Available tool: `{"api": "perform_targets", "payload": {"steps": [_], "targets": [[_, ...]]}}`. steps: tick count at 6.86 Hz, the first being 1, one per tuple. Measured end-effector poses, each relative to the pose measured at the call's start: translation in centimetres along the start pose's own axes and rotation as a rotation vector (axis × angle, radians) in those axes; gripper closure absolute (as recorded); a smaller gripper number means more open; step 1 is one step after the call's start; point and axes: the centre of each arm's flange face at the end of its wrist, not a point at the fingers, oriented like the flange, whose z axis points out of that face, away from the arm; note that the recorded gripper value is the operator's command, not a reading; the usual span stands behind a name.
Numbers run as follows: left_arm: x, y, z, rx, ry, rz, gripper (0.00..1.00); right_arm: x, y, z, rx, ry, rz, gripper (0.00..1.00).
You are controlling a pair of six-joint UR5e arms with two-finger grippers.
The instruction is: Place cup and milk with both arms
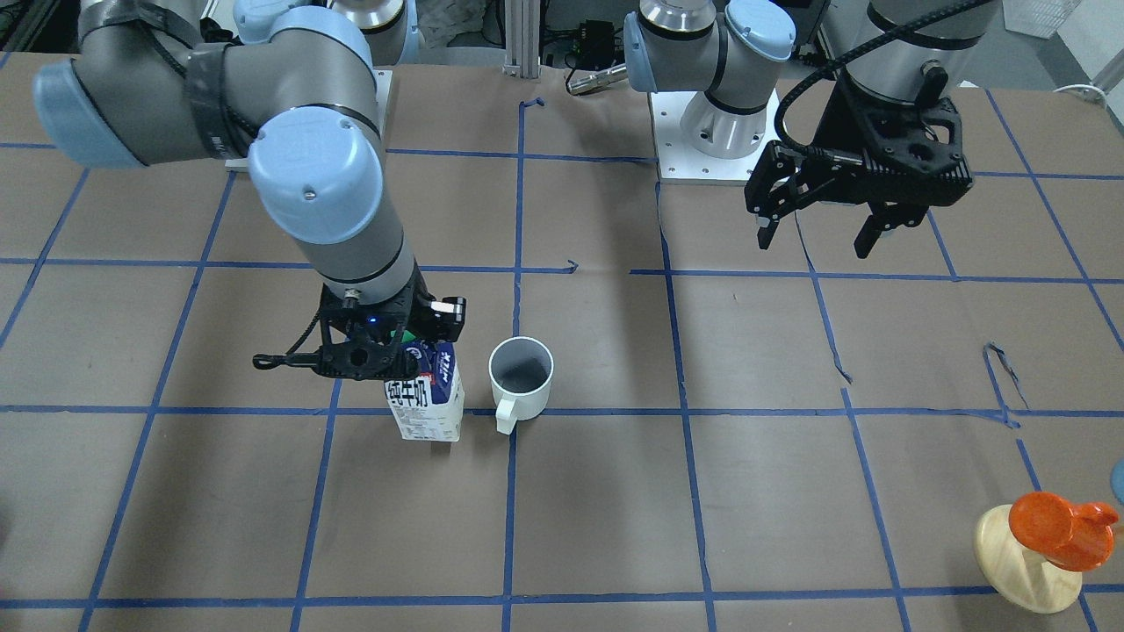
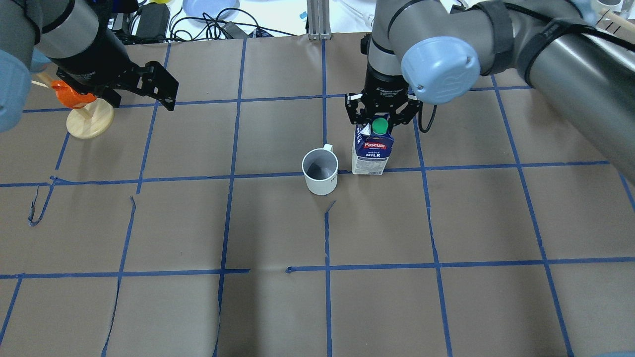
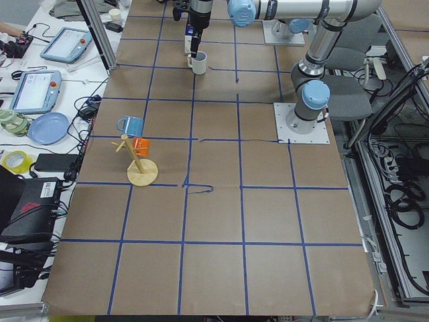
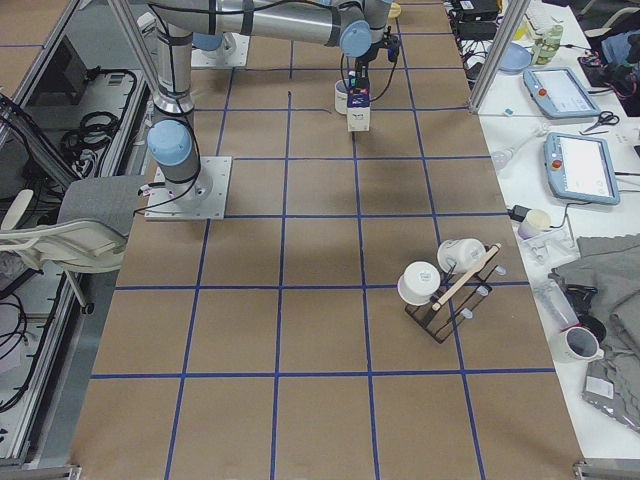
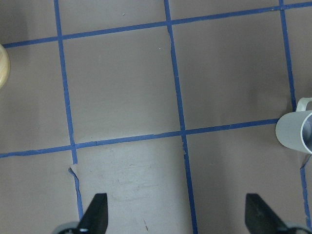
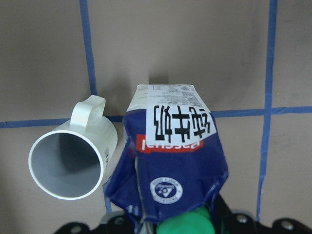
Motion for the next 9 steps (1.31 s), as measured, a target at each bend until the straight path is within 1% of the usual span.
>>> {"api": "perform_targets", "payload": {"steps": [1, 2, 4, 5, 6, 7, 9], "targets": [[0.0, 0.0, 0.0, 0.000, 0.002, -0.001, 0.00, -1.3, 0.4, 0.8, -0.012, 0.006, 0.001, 0.47], [-0.1, 0.0, -0.1, 0.000, 0.001, -0.003, 0.00, -1.7, 0.7, 1.3, -0.022, 0.010, -0.003, 0.00], [0.0, 0.0, 0.0, 0.000, 0.000, -0.002, 0.00, -1.6, 0.9, 1.7, -0.026, 0.022, -0.012, 0.00], [0.0, 0.0, 0.0, 0.000, 0.000, -0.001, 0.00, -1.4, 1.0, 1.1, -0.016, 0.025, -0.011, 0.00], [0.1, -0.1, 0.0, -0.001, 0.000, 0.000, 0.00, -1.0, 1.4, -0.5, 0.005, 0.025, -0.007, 0.00], [0.1, -0.1, 0.0, -0.001, 0.000, 0.000, 0.00, -0.3, 2.6, -3.1, 0.038, 0.028, -0.003, 0.00], [0.1, -0.1, 0.1, -0.002, 0.002, 0.000, 0.00, 1.2, 6.0, -8.9, 0.123, 0.039, 0.001, 0.00]]}}
